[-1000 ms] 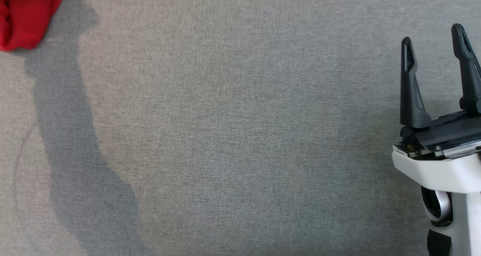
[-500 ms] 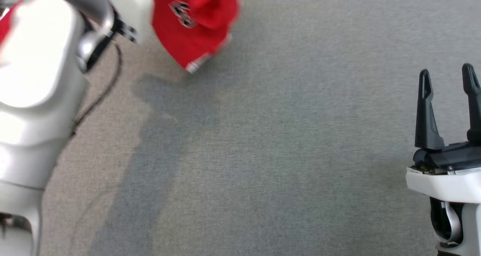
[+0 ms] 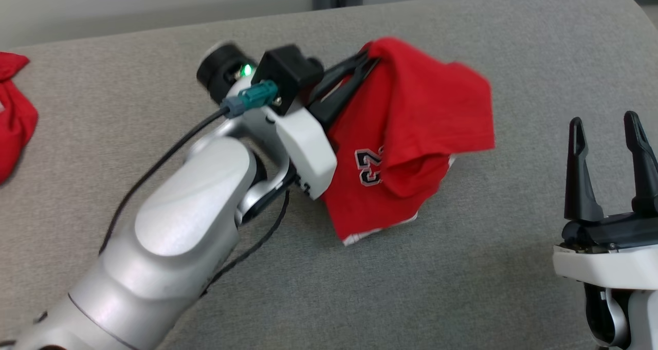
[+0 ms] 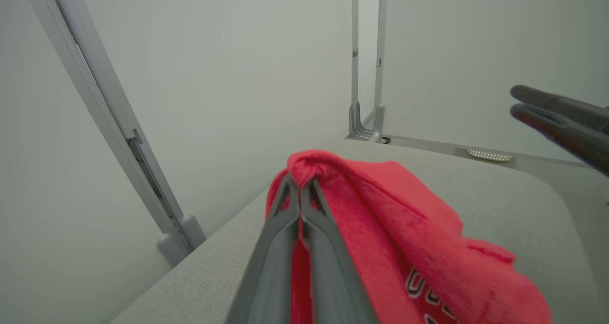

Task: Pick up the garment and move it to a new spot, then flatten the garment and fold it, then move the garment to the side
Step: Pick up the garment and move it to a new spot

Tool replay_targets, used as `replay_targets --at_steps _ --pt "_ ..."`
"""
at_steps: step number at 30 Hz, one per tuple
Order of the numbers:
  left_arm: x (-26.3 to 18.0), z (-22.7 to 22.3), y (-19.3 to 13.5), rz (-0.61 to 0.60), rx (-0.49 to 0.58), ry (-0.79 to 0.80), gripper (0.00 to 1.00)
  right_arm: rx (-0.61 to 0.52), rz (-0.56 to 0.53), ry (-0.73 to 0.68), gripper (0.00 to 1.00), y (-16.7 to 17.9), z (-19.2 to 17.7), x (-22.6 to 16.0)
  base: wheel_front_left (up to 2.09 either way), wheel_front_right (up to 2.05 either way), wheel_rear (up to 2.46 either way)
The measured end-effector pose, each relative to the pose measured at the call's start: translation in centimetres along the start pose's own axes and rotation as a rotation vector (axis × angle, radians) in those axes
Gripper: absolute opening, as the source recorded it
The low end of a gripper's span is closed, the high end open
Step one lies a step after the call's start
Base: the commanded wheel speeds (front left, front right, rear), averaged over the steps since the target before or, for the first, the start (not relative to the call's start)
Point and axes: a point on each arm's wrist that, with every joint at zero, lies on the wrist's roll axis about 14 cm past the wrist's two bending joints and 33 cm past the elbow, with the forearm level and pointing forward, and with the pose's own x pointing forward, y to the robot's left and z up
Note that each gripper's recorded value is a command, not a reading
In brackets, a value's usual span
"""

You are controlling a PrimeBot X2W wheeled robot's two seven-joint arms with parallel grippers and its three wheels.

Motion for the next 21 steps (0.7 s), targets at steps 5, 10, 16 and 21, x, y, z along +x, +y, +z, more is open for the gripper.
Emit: replay_targets --at_steps 5,10,16,21 --pt "-0.4 -7.2 0.0 0.029 -0.124 0.142 0.00 -0.005 -0.021 0.025 1.00 -0.8 -0.8 -0.2 0.00 0.00 0.00" --pt "-1.1 -12.3 2.2 0.115 -0.172 0.233 0.00 -0.012 -0.044 0.049 1.00 -1.6 -1.5 -0.4 0.00 0.00 0.00" --pt "-2.8 -16.1 4.1 0.201 -0.190 0.314 0.00 -0.018 -0.060 0.051 1.00 -2.2 -1.5 -0.6 0.00 0.00 0.00" --pt "-3.3 -15.8 4.1 0.232 -0.192 0.285 1.00 -0.009 -0.052 0.043 1.00 -1.9 -1.2 -0.5 0.00 0.00 0.00"
